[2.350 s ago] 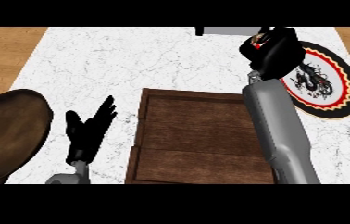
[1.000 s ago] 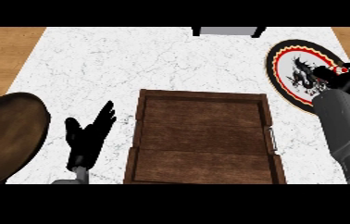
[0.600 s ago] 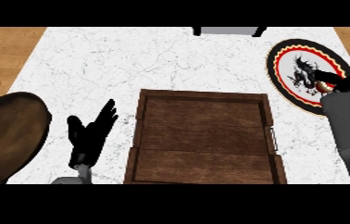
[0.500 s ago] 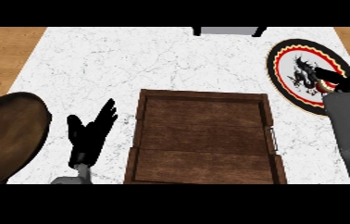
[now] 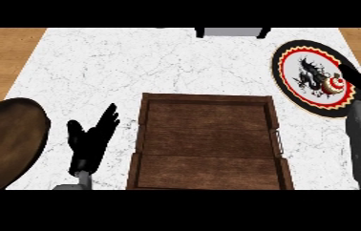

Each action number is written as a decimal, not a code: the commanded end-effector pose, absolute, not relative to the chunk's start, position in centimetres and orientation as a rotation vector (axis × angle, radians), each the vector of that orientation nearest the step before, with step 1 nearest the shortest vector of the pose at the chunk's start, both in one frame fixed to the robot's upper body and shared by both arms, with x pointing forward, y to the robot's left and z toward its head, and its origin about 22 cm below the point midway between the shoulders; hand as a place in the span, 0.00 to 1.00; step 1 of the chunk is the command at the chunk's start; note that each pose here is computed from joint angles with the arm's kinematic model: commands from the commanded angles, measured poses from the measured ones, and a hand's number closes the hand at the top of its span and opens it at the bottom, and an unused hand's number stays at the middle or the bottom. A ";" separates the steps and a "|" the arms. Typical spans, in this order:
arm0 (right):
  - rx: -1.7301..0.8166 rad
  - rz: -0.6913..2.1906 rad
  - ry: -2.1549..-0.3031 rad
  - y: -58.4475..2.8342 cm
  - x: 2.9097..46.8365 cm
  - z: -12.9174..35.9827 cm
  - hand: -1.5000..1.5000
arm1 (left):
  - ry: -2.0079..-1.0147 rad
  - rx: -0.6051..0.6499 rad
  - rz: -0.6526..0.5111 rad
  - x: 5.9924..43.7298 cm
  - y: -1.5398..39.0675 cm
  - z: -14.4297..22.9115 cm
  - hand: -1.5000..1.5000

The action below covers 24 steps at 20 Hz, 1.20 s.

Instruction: Pick the cupcake from the tray and place it in the plate

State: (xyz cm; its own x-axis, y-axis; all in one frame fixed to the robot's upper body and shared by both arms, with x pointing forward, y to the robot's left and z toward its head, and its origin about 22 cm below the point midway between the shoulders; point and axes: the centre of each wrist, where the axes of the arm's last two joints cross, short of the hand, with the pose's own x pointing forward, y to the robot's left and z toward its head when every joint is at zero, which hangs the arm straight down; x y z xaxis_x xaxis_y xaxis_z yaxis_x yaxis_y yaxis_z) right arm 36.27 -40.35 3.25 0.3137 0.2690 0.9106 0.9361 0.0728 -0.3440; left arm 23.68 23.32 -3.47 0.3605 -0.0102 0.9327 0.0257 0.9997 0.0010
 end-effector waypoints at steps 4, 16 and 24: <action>-1.214 -0.811 -1.366 -41.4 31.7 -0.5 0.00 | -1.170 -0.009 -0.006 22.9 23.1 -3.8 0.50; -1.099 -0.605 -1.337 -34.5 24.7 -4.4 0.00 | -1.183 -0.004 0.016 23.6 25.3 -2.9 0.50; -1.141 -0.550 -1.288 -31.5 20.9 -5.2 0.00 | -1.174 -0.001 0.009 23.7 23.1 -2.5 0.50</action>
